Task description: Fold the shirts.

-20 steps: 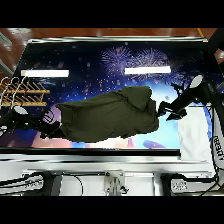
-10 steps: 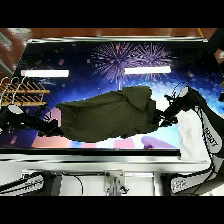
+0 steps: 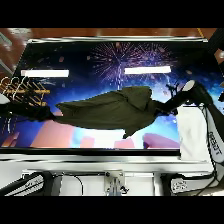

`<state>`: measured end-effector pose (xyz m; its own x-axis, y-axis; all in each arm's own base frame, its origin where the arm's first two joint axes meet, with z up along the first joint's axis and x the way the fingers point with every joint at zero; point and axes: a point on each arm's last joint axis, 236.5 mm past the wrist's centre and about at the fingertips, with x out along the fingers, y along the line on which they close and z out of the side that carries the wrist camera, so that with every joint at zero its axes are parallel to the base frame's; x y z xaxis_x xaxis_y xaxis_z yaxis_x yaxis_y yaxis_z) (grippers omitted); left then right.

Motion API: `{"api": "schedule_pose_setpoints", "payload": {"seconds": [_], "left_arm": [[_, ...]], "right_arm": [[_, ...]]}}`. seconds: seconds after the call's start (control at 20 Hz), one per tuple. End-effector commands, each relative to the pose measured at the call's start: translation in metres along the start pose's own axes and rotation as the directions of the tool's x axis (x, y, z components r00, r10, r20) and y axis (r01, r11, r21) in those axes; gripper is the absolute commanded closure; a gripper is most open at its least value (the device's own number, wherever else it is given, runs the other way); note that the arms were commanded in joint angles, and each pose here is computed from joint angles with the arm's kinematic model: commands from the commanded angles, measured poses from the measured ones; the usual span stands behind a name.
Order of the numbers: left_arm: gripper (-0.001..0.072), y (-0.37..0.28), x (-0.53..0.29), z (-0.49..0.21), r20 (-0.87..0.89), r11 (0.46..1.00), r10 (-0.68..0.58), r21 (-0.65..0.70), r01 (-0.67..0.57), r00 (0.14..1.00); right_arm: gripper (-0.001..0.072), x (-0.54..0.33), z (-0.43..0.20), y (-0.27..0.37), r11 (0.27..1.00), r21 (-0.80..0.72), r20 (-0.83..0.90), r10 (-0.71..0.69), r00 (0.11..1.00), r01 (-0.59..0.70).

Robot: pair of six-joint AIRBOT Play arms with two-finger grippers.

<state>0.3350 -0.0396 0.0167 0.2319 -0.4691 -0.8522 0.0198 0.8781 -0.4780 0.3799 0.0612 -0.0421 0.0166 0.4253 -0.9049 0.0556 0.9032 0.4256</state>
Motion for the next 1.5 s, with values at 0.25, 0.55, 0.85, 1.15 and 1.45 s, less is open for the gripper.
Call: {"api": "schedule_pose_setpoints", "payload": {"seconds": [0.25, 0.55, 0.85, 1.15, 1.45], "left_arm": [[0.0675, -0.23, -0.443, 0.084, 0.947, 0.799, -0.176, 0.296, -0.524, 0.268], [0.0675, -0.292, -0.508, -0.04, 0.955, 0.803, -0.28, 0.29, -0.521, 0.101], [0.0675, -0.247, -0.463, -0.06, 0.956, 0.782, -0.081, 0.237, -0.577, 0.283], [0.0674, -0.164, -0.338, -0.019, 0.771, 0.854, 0.097, 0.26, -0.45, 0.63], [0.0674, -0.049, -0.162, 0.018, 0.415, 0.95, 0.197, 0.143, -0.277, 0.888]], "right_arm": [[0.0637, -0.495, -0.041, 0.249, 0.826, -0.441, 0.896, 0.431, 0.112, 0.351], [0.0637, -0.555, -0.206, 0.245, 0.804, -0.25, 0.934, 0.348, -0.085, 0.54], [0.0637, -0.522, -0.227, 0.212, 0.796, -0.197, 0.976, 0.213, 0.039, 0.573], [0.0637, -0.4, -0.139, 0.151, 0.842, -0.291, 0.816, -0.03, 0.577, 0.455], [0.0637, -0.249, 0.008, 0.085, 0.953, -0.202, 0.518, -0.093, 0.85, 0.228]]}}
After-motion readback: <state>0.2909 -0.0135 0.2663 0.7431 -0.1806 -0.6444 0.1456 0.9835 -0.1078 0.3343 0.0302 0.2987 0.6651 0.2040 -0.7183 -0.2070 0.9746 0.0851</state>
